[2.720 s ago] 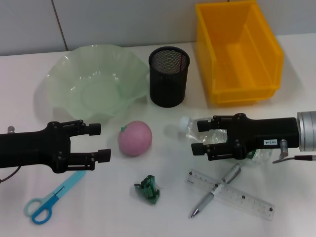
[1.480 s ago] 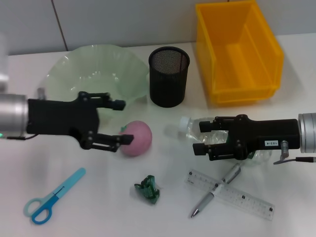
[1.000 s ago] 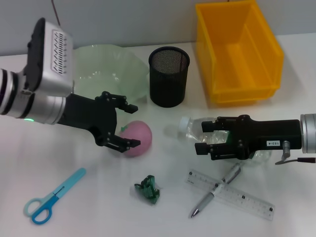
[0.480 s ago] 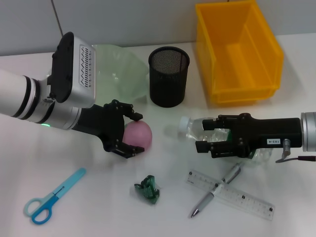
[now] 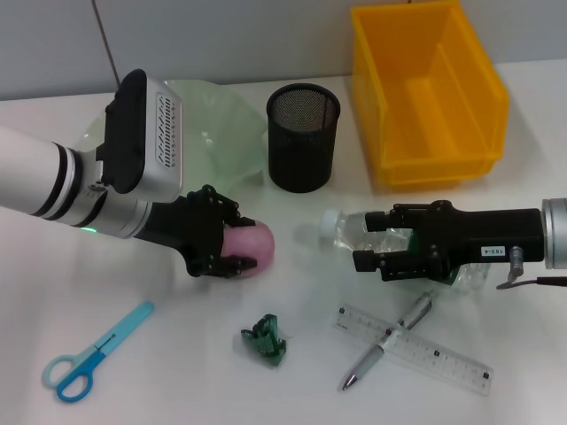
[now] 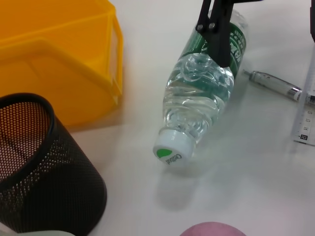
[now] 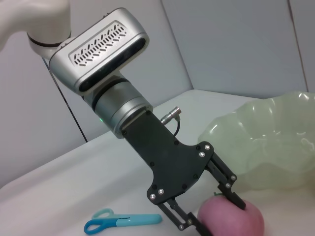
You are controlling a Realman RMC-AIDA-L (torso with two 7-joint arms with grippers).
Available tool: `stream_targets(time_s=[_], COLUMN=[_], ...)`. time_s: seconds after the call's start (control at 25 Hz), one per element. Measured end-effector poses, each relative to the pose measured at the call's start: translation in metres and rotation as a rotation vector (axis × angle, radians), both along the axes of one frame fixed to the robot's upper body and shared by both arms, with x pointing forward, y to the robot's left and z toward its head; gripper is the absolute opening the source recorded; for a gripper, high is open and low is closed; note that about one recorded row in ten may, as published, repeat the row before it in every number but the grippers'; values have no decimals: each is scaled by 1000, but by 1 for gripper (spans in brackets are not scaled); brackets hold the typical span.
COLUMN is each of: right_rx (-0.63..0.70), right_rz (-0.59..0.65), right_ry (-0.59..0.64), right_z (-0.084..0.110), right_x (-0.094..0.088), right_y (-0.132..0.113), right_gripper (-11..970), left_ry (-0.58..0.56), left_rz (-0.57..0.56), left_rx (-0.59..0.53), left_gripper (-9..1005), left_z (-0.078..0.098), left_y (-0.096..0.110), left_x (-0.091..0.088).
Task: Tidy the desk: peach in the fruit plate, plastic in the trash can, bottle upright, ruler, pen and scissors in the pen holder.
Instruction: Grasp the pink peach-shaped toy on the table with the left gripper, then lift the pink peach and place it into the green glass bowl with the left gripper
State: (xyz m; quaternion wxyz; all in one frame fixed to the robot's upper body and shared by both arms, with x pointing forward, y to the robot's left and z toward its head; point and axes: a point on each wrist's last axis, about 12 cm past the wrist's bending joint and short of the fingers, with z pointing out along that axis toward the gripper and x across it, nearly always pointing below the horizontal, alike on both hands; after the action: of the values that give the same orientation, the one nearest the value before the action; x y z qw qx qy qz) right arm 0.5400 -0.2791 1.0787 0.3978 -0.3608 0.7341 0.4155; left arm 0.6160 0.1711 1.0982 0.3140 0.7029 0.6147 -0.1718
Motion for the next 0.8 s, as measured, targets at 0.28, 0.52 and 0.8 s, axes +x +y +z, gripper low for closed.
stream_targets(time_s=[0.28, 0.52, 0.8], right_rx=[-1, -1, -1], right_rz=[0, 0, 0], right_ry=[-1, -2, -1], right_z=[0, 1, 1], right_x=[1, 1, 1], right_y=[0, 0, 0], right_gripper=[781, 781, 781], left_ry=[4, 43, 135], left_rz=[21, 49, 169], left_rx=[-26, -86, -275], left_gripper=[467, 379, 307], left_z=[1, 5, 16], left_y=[0, 6, 30], left_x=[0, -4, -12])
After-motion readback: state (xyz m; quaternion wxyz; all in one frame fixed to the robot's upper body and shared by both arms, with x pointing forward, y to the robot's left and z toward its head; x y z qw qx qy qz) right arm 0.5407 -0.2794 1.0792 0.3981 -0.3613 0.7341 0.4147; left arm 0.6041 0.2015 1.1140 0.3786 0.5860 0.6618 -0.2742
